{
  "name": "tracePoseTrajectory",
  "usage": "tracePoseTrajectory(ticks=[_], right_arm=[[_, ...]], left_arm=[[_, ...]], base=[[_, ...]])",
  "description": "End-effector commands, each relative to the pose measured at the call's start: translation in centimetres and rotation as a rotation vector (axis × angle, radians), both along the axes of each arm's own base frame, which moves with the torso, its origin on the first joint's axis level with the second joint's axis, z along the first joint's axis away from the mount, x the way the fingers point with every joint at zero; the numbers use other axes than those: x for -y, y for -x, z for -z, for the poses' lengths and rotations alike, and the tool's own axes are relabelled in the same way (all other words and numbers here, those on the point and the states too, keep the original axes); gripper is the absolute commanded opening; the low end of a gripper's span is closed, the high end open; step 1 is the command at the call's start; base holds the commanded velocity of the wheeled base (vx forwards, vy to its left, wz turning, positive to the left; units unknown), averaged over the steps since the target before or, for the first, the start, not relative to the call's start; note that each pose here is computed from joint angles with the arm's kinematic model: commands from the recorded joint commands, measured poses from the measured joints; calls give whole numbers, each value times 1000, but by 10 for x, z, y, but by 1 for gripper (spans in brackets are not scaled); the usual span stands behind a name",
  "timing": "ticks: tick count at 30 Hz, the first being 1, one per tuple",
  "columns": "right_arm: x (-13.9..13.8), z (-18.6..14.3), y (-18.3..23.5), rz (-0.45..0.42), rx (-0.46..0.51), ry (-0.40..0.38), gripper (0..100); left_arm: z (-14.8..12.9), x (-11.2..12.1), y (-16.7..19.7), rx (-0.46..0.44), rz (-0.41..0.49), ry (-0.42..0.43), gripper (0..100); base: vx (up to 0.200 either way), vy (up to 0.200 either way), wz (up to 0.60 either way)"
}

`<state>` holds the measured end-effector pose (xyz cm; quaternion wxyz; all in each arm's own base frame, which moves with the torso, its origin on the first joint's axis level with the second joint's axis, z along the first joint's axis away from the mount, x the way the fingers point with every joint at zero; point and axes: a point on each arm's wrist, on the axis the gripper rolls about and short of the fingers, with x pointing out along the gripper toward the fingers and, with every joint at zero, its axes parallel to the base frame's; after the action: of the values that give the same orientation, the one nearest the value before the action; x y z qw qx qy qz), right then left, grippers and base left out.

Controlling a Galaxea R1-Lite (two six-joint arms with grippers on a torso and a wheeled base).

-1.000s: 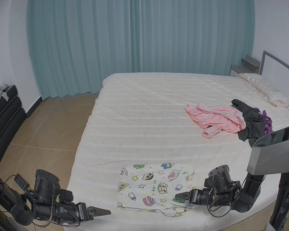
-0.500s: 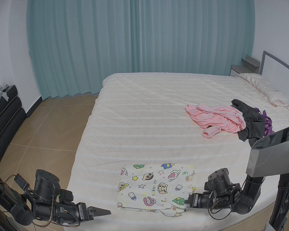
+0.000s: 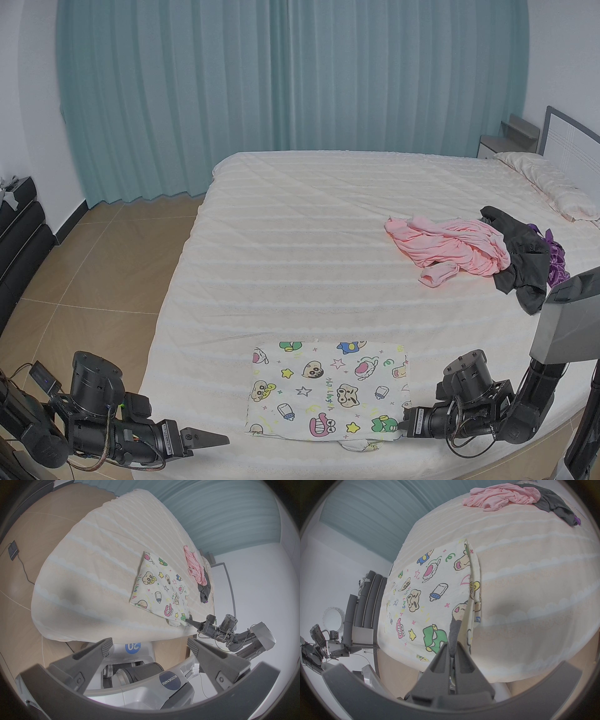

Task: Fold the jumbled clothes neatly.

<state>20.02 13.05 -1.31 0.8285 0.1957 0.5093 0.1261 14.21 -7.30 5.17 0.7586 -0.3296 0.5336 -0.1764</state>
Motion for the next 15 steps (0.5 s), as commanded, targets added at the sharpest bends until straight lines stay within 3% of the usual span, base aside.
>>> tracePoseTrajectory(ticks=[1,9,10,15], right_arm=[[1,0,1,-10,1,8,0],[8,7,9,-35,-27,54,0],[8,9,9,-40,-31,63,100],[11,9,8,-55,-14,75,100]], left_arm=[[0,0,0,2,0,0,100],[0,0,-1,7,-2,0,100],[0,0,-1,8,-2,1,100],[-2,0,-8,31,-28,-7,100]], base=[[0,0,0],[0,0,0],[0,0,0],[0,0,0]])
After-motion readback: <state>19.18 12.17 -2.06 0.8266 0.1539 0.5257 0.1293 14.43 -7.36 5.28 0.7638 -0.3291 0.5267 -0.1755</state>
